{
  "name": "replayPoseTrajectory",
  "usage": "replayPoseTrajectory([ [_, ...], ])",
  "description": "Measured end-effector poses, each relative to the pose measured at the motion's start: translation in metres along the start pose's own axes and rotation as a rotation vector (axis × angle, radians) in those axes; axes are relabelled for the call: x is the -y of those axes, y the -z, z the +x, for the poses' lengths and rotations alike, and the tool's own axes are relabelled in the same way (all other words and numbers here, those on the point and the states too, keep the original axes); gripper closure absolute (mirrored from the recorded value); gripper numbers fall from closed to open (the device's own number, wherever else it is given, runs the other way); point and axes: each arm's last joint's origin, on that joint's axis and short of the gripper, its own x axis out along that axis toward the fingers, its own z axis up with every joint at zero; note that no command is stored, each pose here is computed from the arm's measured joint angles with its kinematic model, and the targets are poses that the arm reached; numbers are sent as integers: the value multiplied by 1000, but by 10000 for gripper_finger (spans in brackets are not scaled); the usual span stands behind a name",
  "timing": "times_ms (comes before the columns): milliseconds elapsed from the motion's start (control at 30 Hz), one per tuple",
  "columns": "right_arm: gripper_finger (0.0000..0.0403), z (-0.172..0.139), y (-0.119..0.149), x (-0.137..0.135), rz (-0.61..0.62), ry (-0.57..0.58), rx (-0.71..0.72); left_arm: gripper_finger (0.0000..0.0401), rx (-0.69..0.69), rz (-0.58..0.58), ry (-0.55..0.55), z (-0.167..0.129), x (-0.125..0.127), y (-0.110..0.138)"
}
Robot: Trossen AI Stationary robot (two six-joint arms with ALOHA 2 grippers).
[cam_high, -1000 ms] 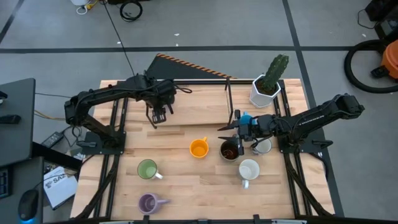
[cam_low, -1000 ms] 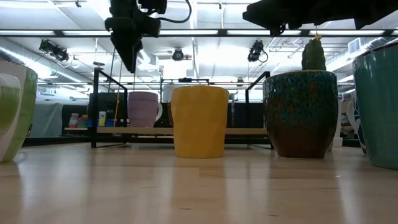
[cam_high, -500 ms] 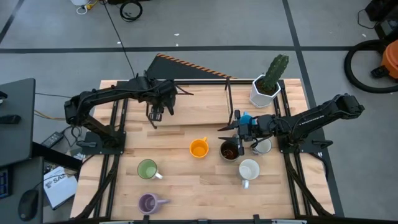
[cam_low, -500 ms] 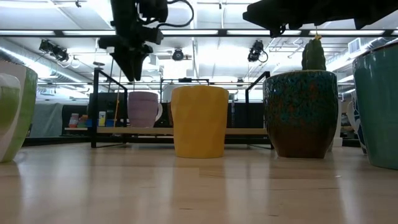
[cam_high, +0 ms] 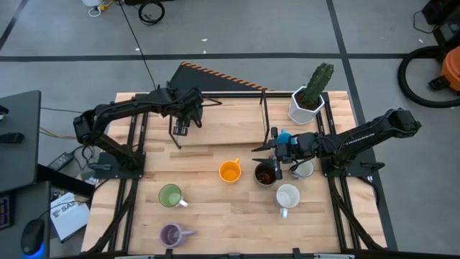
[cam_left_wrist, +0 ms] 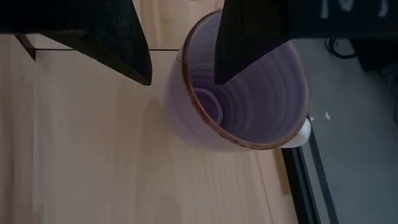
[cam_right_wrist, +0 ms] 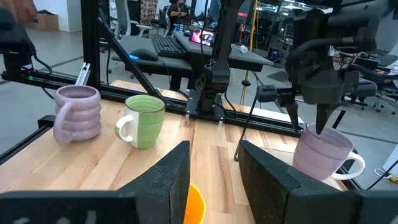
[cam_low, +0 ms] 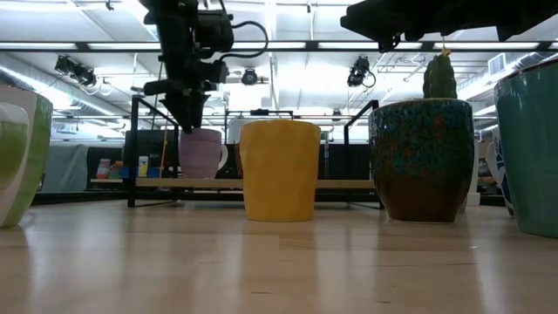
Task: Place coffee mugs
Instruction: Put the top purple mug on the shelf
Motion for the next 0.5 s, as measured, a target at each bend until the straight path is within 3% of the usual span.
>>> replayPoseTrajectory([
  [500,261,0,0,0,-7,0,2,266,-2,-93,55,10,-1,9],
])
